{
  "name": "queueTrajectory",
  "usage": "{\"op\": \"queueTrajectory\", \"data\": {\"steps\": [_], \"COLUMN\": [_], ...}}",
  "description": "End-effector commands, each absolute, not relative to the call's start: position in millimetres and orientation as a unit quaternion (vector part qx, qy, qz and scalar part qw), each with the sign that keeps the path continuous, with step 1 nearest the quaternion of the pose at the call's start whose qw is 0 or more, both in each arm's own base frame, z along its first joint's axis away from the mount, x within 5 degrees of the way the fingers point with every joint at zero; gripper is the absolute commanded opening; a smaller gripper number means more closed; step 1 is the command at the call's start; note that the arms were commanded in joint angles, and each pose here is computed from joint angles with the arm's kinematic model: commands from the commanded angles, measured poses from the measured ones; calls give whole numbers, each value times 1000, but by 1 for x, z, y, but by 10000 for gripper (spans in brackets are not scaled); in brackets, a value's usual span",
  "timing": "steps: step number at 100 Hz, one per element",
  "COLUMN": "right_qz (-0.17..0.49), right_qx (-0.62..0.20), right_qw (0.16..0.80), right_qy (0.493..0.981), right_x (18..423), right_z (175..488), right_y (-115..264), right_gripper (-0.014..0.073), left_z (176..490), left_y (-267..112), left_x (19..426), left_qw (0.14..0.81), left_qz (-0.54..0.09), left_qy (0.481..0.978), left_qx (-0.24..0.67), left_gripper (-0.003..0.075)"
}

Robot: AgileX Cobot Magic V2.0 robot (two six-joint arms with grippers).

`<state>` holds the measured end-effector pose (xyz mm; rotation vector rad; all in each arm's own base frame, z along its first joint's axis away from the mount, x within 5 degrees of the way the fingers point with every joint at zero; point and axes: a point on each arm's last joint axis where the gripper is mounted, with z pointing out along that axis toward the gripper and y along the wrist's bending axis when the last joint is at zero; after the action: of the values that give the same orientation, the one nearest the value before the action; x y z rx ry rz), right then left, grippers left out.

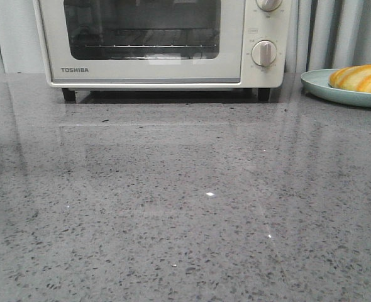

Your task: Put bread in oven

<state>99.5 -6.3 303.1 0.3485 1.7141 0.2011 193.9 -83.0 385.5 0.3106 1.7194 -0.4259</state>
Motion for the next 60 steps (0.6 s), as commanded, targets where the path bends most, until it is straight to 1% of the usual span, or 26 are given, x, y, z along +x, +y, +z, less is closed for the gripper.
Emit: {"op": "queueTrajectory", "data": {"steps": [1,10,22,39,60], "right_qz": [92,98,103,103,103], "right_qx": [130,123,117,116,116], "right_qw": [668,653,639,632,632], "right_qy": [727,741,754,759,759], "right_x": [101,101,101,100,100], "right_z": [320,317,314,312,312], "right_y": [-4,-2,1,1,1], "right_gripper": [-48,-48,-48,-48,-48], "left_z": [411,421,421,409,393], "left_y": [-104,-123,-141,-158,-169], "left_x": [216,240,271,308,335], "left_qw": [645,643,636,629,622], "left_qz": [-194,-204,-206,-199,-188], "left_qy": [723,720,725,734,743], "left_qx": [152,163,167,163,159], "left_gripper": [-21,-21,-21,-21,-21]}}
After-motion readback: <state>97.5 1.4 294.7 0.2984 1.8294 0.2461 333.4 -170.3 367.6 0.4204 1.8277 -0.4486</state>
